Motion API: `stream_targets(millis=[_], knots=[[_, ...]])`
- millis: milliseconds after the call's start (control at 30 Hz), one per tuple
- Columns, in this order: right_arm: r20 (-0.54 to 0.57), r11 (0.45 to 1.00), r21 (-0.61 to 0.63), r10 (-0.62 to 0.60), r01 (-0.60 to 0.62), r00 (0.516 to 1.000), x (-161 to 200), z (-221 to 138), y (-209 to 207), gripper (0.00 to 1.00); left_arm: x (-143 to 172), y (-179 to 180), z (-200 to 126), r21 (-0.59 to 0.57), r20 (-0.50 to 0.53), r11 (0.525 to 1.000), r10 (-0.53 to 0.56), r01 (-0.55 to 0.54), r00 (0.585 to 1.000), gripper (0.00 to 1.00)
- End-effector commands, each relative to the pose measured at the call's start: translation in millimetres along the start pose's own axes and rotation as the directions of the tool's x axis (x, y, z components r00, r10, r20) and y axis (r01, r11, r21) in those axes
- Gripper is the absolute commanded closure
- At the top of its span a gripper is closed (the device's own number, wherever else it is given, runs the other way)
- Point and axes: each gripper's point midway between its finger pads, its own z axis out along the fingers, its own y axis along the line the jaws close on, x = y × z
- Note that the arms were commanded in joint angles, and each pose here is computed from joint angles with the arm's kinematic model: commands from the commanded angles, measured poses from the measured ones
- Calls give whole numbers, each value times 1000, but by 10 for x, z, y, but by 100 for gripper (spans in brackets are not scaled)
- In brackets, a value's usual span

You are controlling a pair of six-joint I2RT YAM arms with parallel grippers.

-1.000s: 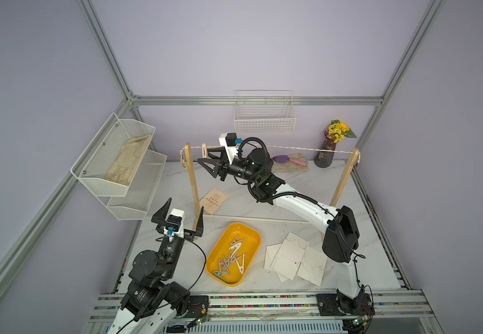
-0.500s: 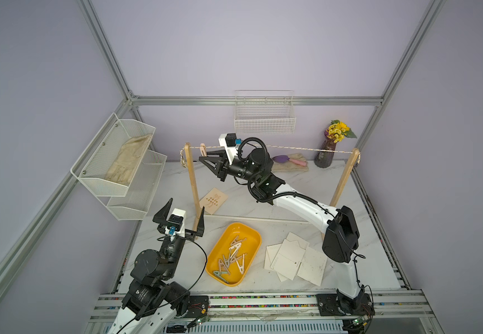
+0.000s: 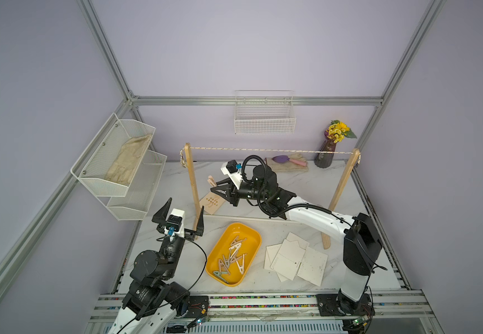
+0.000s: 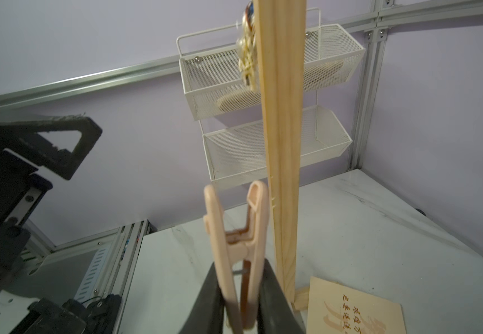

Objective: Remove the postcards from the strings
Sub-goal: Remove the clamp from the clothesline, then place the clamp in the storage box.

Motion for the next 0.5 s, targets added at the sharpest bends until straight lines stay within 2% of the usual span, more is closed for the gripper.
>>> stream_targets(millis=[0,200,333,400,467], knots=[[-84,998,3,-58,58,995,155,-159,181,77,-24,40,16,-25,20,999,-20,20,1000,0],[-277,995,83,-37,62,960,896,-344,269,70,-109,101,12,-47,36,998,-29,30,999,0],[-342,991,122,-10,55,940,1238,-461,296,52,-146,67,73,-29,27,999,-41,42,999,0],[-346,988,144,2,51,938,1303,-508,276,38,-135,27,136,-14,8,998,-55,55,998,0],[-346,982,180,11,55,938,1327,-556,230,30,-108,-52,221,18,-25,997,-70,70,997,0]])
